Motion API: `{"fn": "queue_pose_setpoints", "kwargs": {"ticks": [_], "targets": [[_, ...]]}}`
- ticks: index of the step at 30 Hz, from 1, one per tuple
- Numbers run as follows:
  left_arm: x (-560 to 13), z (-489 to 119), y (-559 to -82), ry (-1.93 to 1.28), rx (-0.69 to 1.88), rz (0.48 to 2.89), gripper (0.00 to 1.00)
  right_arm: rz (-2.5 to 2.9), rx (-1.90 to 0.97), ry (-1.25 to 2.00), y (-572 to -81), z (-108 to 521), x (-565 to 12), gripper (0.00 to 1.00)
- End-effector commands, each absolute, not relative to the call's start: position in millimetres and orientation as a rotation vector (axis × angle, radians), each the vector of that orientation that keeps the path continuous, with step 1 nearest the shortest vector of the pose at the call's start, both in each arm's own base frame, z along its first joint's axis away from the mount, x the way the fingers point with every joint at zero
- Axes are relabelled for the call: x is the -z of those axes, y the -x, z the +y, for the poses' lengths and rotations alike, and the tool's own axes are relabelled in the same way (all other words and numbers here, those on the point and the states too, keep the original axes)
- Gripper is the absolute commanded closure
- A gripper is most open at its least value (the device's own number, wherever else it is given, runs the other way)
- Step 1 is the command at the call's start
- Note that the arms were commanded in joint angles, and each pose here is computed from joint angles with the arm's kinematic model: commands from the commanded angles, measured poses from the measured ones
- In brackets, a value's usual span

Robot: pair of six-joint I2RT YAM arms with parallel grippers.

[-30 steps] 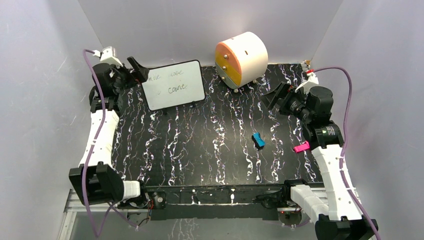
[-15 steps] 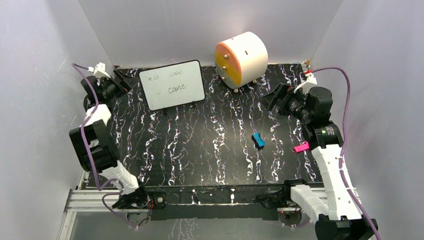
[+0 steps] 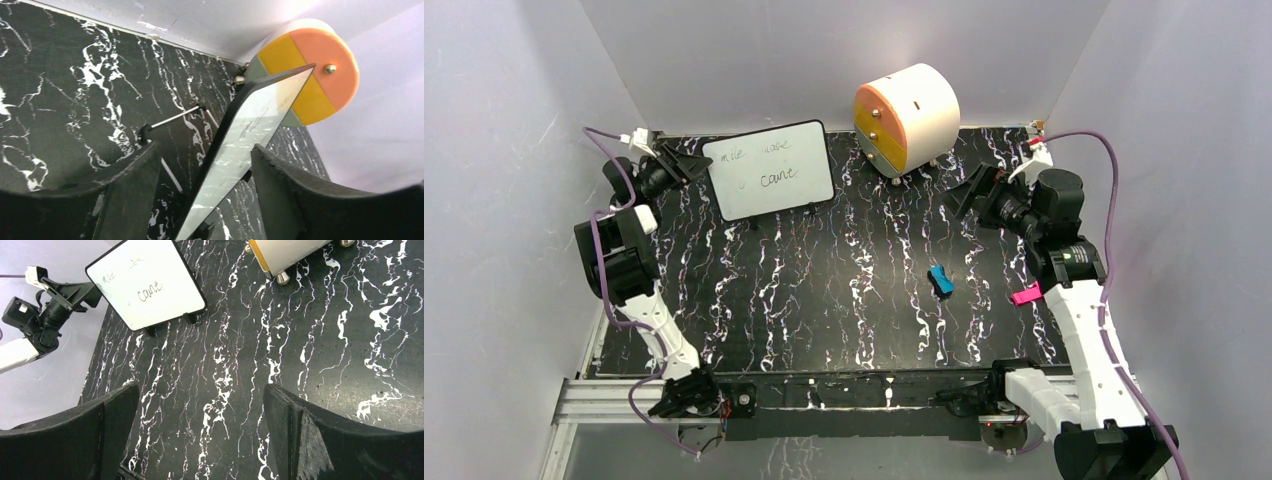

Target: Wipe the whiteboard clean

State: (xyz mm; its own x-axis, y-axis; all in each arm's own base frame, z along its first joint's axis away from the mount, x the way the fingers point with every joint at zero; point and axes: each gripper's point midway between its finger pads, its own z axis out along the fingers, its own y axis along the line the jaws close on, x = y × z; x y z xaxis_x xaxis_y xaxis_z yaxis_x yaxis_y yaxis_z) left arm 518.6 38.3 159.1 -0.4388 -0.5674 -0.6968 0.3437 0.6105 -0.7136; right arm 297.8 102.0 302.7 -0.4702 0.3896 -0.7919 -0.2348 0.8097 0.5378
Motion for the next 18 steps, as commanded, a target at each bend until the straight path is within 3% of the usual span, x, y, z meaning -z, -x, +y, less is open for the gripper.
{"fn": "queue_pose_setpoints", "kwargs": {"ticks": [1,5,15,18], "targets": [[-196.5,31.9,-513.1,0.015,1.037,1.624,0.46,1.921,-0.755,-0.083,-313.4,107.6,-297.0,0.08],[-194.6,21.7,-503.1,-0.074,1.098,1.586,0.54,1.939,-0.77,-0.076,-319.4,111.4,-289.5,0.08],[-179.7,21.4,-512.9,-0.143,1.144,1.565,0.58,1.925,-0.768,-0.072,-327.3,113.0,-297.2,0.08],[-176.0,21.3,-515.3,-0.163,1.159,1.565,0.67,1.915,-0.77,-0.077,-329.7,113.6,-301.3,0.08]]}}
